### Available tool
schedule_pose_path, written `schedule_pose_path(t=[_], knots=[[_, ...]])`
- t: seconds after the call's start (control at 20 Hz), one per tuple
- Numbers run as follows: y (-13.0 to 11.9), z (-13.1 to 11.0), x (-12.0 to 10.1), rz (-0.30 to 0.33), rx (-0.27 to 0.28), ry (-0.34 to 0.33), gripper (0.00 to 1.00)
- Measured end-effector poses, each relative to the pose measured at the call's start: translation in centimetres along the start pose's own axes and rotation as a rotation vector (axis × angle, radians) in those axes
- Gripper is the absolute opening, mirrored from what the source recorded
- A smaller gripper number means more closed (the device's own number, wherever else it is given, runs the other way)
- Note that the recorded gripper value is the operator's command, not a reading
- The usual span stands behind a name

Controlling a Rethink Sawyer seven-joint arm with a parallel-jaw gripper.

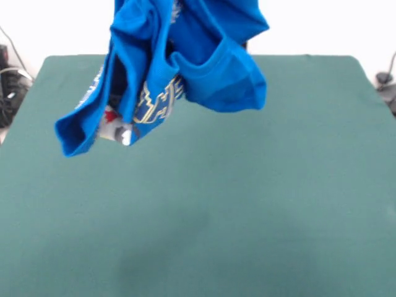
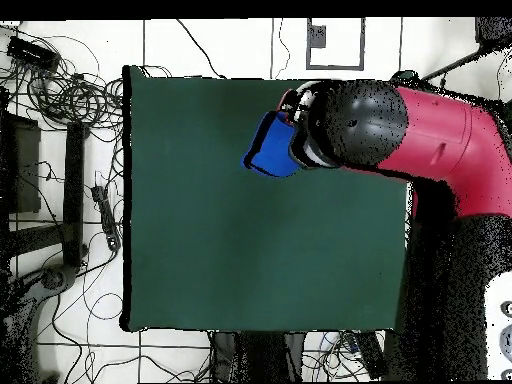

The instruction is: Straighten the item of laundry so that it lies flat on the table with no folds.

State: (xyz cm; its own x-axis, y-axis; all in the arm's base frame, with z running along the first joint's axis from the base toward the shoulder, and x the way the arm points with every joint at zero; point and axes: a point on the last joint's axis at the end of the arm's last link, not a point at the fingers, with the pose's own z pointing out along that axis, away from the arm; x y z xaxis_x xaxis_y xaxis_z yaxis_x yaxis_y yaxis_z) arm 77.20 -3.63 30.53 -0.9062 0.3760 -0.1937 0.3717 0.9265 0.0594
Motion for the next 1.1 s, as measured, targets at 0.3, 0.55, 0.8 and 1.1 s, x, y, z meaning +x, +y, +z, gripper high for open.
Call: schedule_pose_path(t=[0.3,0.55,0.8,1.1], knots=[[0.3,0.0,-2.1,-0.080,-0.023,-0.377,0.00],[1.0,-1.1,-4.4,-0.194,-0.057,-0.738,0.00],[3.9,-4.1,-4.8,-0.300,-0.110,-1.044,0.00],[6.4,-5.9,-3.8,-0.331,-0.135,-1.155,0.00]])
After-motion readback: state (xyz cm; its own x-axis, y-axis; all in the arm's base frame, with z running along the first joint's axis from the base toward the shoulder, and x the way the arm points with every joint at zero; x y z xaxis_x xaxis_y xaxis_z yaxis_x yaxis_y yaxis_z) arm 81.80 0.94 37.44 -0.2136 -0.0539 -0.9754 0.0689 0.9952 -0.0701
